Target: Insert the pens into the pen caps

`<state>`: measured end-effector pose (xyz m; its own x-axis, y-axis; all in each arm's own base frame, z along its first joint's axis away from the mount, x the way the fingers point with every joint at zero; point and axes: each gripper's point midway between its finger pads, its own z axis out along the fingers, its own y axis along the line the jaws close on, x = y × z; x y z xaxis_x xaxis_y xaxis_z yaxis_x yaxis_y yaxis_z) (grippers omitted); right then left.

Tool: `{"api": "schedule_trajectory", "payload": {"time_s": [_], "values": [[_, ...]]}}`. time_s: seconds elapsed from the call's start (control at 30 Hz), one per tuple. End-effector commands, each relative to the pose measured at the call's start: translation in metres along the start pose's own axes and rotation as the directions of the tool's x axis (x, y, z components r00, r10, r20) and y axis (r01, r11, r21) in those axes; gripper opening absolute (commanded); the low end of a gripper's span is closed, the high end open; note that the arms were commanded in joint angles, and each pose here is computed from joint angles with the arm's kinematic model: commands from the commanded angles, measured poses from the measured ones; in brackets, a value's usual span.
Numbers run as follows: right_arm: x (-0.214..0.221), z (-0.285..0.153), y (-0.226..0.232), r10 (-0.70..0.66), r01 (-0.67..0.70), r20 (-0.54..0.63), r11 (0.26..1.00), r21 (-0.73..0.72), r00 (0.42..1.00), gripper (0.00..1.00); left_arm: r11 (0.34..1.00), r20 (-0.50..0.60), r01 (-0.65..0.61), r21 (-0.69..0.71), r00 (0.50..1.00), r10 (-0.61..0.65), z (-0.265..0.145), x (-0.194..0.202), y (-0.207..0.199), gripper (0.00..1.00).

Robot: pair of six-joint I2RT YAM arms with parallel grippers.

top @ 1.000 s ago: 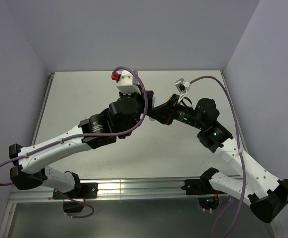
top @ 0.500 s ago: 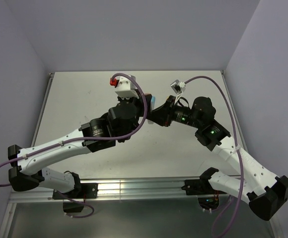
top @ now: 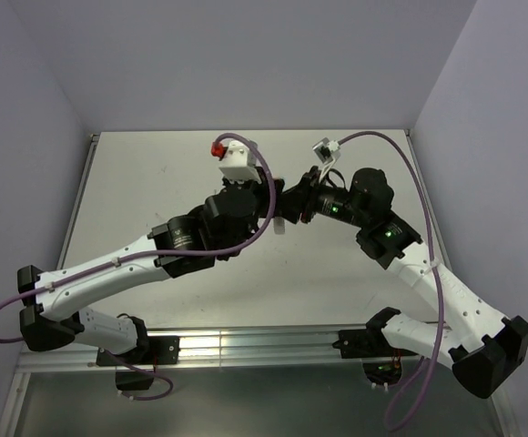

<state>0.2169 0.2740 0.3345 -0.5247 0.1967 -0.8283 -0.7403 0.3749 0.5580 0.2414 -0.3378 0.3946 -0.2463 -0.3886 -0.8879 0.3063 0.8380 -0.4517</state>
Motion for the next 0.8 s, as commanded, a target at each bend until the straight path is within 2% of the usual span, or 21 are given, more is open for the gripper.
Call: {"api": "schedule_trajectory", "payload": {"time_s": [0.0, 0.03, 0.13, 0.27, 0.33, 0.37, 0.47, 0.5, 0.57, 0.6, 0.67, 0.7, 0.77], "values": [[-0.074, -0.005, -0.015, -0.130, 0.096, 0.224, 0.983, 0.157, 0.966, 0.46, 0.993, -0.205, -0.036, 0.110, 0.977, 0.058, 0.006, 0.042, -0.012, 0.00], [-0.069, -0.007, -0.022, -0.129, 0.089, 0.216, 0.979, 0.183, 0.968, 0.55, 0.992, -0.210, -0.020, 0.127, 0.976, 0.047, 0.011, 0.036, -0.014, 0.00], [-0.052, -0.014, -0.038, -0.126, 0.081, 0.173, 0.965, 0.249, 0.977, 0.63, 0.994, -0.174, -0.013, 0.105, 0.984, 0.031, 0.035, 0.011, -0.007, 0.00], [-0.035, -0.027, -0.056, -0.118, 0.063, 0.143, 0.939, 0.339, 0.983, 0.67, 0.997, -0.174, -0.020, 0.078, 0.984, 0.033, 0.064, 0.003, 0.008, 0.00], [-0.027, -0.034, -0.063, -0.116, 0.061, 0.125, 0.923, 0.379, 0.985, 0.68, 0.999, -0.186, -0.031, 0.030, 0.982, 0.036, 0.088, 0.008, 0.028, 0.00], [-0.023, -0.040, -0.073, -0.109, 0.048, 0.117, 0.899, 0.435, 0.987, 0.68, 0.999, -0.220, -0.041, 0.022, 0.974, 0.045, 0.103, 0.022, 0.035, 0.00], [-0.022, -0.053, -0.085, -0.112, 0.037, 0.116, 0.858, 0.513, 0.987, 0.69, 0.995, -0.237, -0.066, -0.070, 0.970, 0.048, 0.139, 0.028, 0.072, 0.00], [-0.021, -0.057, -0.089, -0.104, 0.027, 0.113, 0.843, 0.538, 0.988, 0.69, 0.990, -0.278, -0.094, -0.106, 0.959, 0.061, 0.158, 0.049, 0.091, 0.00], [-0.021, -0.062, -0.089, -0.100, 0.020, 0.119, 0.839, 0.544, 0.988, 0.70, 0.987, -0.299, -0.113, -0.115, 0.951, 0.074, 0.178, 0.060, 0.103, 0.00], [-0.021, -0.063, -0.090, -0.096, 0.012, 0.125, 0.836, 0.548, 0.988, 0.70, 0.981, -0.341, -0.134, -0.141, 0.937, 0.079, 0.196, 0.082, 0.122, 0.00], [-0.021, -0.064, -0.088, -0.099, 0.018, 0.123, 0.841, 0.540, 0.987, 0.70, 0.973, -0.351, -0.155, -0.170, 0.932, 0.087, 0.215, 0.088, 0.135, 0.00], [-0.020, -0.065, -0.087, -0.097, 0.017, 0.121, 0.843, 0.538, 0.988, 0.70, 0.967, -0.392, -0.175, -0.188, 0.916, 0.089, 0.229, 0.111, 0.151, 0.00], [-0.021, -0.065, -0.086, -0.100, 0.020, 0.122, 0.846, 0.533, 0.988, 0.70, 0.965, -0.400, -0.180, -0.190, 0.912, 0.091, 0.245, 0.114, 0.158, 0.00]]}}
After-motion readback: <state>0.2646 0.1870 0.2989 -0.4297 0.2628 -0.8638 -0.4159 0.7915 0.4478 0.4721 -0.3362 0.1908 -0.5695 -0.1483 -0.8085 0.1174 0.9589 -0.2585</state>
